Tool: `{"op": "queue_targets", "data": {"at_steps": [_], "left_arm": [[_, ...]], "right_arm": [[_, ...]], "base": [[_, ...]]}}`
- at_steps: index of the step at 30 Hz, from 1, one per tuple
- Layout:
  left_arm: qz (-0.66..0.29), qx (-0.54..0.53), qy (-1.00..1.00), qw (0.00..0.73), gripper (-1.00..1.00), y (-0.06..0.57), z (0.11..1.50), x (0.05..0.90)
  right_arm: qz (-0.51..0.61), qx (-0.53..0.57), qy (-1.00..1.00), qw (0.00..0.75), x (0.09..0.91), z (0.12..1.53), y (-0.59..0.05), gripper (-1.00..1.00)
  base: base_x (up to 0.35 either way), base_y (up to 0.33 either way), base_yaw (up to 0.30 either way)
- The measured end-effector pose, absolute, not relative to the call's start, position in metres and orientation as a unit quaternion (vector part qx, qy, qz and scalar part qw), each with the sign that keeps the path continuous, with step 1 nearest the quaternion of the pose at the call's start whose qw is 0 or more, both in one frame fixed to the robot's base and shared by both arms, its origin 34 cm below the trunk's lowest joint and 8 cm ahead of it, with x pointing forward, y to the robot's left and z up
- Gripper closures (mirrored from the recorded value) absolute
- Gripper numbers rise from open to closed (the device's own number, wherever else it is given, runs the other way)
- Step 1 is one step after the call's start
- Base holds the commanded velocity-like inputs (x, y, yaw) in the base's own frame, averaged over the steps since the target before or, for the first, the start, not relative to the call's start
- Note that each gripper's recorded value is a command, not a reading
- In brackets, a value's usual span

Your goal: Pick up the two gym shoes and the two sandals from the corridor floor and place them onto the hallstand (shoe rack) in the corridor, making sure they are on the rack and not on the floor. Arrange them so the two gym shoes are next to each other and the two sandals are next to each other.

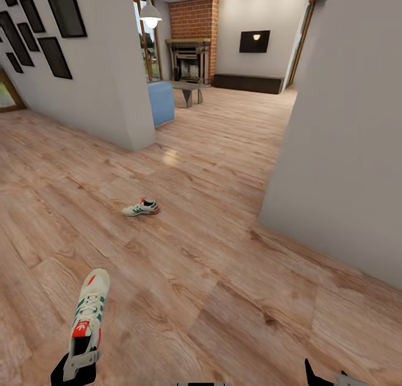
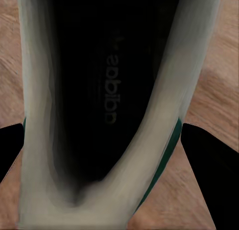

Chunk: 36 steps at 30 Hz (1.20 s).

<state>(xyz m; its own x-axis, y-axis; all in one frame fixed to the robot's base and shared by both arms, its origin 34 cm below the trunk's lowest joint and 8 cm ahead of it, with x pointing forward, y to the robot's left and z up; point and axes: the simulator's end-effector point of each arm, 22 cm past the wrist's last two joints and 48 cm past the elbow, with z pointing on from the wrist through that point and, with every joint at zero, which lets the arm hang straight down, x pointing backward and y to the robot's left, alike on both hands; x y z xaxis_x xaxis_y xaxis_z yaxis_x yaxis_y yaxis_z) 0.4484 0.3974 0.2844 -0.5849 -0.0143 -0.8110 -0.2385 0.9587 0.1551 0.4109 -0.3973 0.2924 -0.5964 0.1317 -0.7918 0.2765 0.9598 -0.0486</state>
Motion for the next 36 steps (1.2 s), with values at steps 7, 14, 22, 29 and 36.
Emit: {"op": "queue_targets", "data": {"at_steps": [7,14,22,29,36], "left_arm": [[0.125,-0.072,0.881,0.452,1.0,0.3976,0.286,0.4495],[0.124,-0.073,0.879,0.454,1.0,0.3976,0.2876,0.4508],[0.124,-0.073,0.878,0.457,1.0,0.3979,0.2898,0.4526],[0.124,-0.074,0.877,0.459,1.0,0.3979,0.2915,0.4539],[0.124,-0.074,0.876,0.461,1.0,0.3979,0.2929,0.455]], "right_arm": [[-0.083,0.115,0.889,0.436,0.4121,0.2938,-0.3973,-1.0],[-0.083,0.115,0.888,0.438,0.4133,0.2953,-0.3972,-1.0],[-0.082,0.115,0.886,0.441,0.4149,0.297,-0.3973,-1.0],[-0.082,0.115,0.885,0.443,0.4163,0.2986,-0.3973,-1.0],[-0.082,0.116,0.884,0.445,0.4174,0.2999,-0.3971,-1.0]], "base": [[0.315,0.0,0.276],[0.338,0.0,0.276],[0.34,0.0,0.276],[0.34,0.0,0.276],[0.34,0.0,0.276]]}}
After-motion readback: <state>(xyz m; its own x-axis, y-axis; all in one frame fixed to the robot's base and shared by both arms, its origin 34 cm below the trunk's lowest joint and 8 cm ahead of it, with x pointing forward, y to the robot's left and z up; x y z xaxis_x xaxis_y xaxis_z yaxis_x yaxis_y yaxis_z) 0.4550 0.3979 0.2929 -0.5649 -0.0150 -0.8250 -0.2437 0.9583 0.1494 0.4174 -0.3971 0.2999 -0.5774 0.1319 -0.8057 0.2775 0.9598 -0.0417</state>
